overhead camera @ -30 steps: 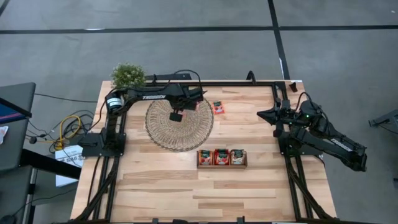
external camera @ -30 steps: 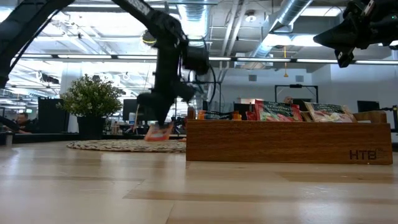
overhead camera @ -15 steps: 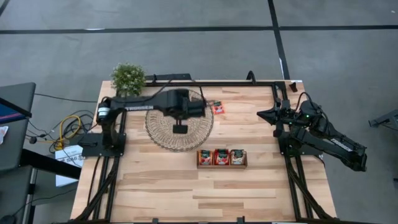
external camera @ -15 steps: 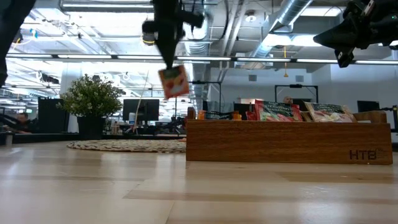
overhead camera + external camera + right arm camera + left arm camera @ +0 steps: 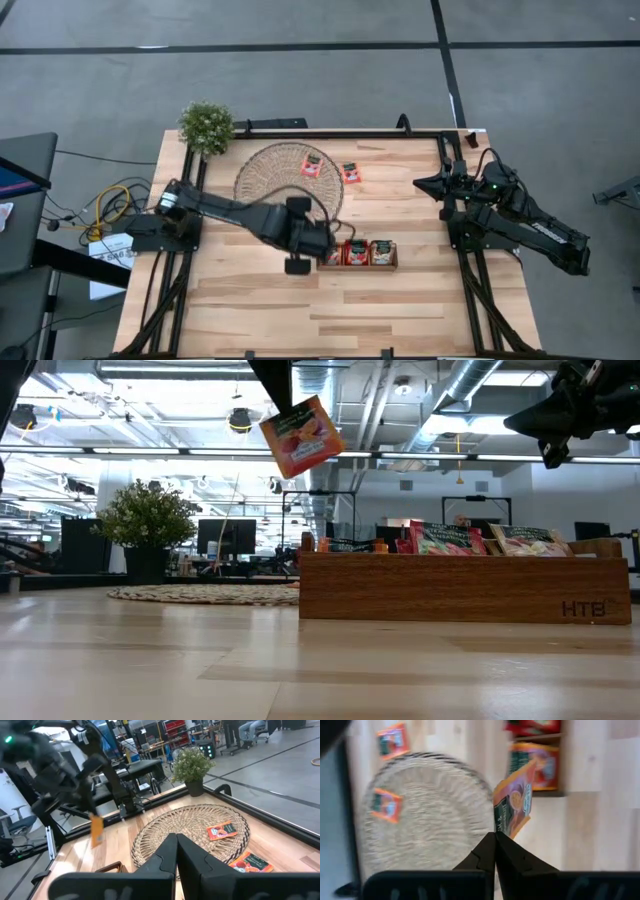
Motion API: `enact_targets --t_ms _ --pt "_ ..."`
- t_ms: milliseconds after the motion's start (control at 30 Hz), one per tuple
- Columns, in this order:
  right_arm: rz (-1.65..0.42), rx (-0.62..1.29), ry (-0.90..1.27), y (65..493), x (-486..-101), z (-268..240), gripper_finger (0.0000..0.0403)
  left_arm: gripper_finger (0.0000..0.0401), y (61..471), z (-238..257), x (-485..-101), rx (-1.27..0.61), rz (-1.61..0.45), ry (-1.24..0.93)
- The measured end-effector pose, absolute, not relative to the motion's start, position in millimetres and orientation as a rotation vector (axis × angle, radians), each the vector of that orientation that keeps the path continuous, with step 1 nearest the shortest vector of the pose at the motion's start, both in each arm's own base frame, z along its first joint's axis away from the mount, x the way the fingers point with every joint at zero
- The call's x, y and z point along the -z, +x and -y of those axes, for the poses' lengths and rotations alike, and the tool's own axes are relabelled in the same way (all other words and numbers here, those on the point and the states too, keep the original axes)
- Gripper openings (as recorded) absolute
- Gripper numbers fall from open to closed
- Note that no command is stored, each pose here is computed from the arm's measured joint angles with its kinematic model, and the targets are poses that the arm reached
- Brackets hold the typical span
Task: Pick & Place Tea
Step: Put the bottom orange tea bag into the left slot of the wooden organizer
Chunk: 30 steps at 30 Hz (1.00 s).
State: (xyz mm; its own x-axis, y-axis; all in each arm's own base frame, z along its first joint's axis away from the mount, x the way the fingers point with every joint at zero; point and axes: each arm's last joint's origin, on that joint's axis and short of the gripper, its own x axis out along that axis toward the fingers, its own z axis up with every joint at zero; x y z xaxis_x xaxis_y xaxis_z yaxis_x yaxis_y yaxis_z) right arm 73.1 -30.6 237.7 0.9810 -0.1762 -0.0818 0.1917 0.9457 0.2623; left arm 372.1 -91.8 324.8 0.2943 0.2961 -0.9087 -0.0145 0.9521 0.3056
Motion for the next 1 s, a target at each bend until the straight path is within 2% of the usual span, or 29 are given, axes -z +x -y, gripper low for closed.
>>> enact_targets --t_ms 333,467,600,1000 --pt "-0.058 0.187 0.275 73.1 -237.5 30.6 0.0 0.0 407.8 120.9 -321.4 -0.19 -1.249 0.131" --pt "-0.057 0.188 0.308 73.1 -237.3 30.5 0.0 0.0 417.4 124.3 -306.8 -0.171 -1.304 0.106" --pt "-0.063 0.187 0.311 73.1 -236.7 30.5 0.0 0.0 420.7 119.0 -303.8 -0.145 -1.333 0.022" --pt "-0.063 0.189 0.311 73.1 -236.7 30.5 0.0 0.0 434.9 94.7 -295.0 -0.195 -1.311 0.075"
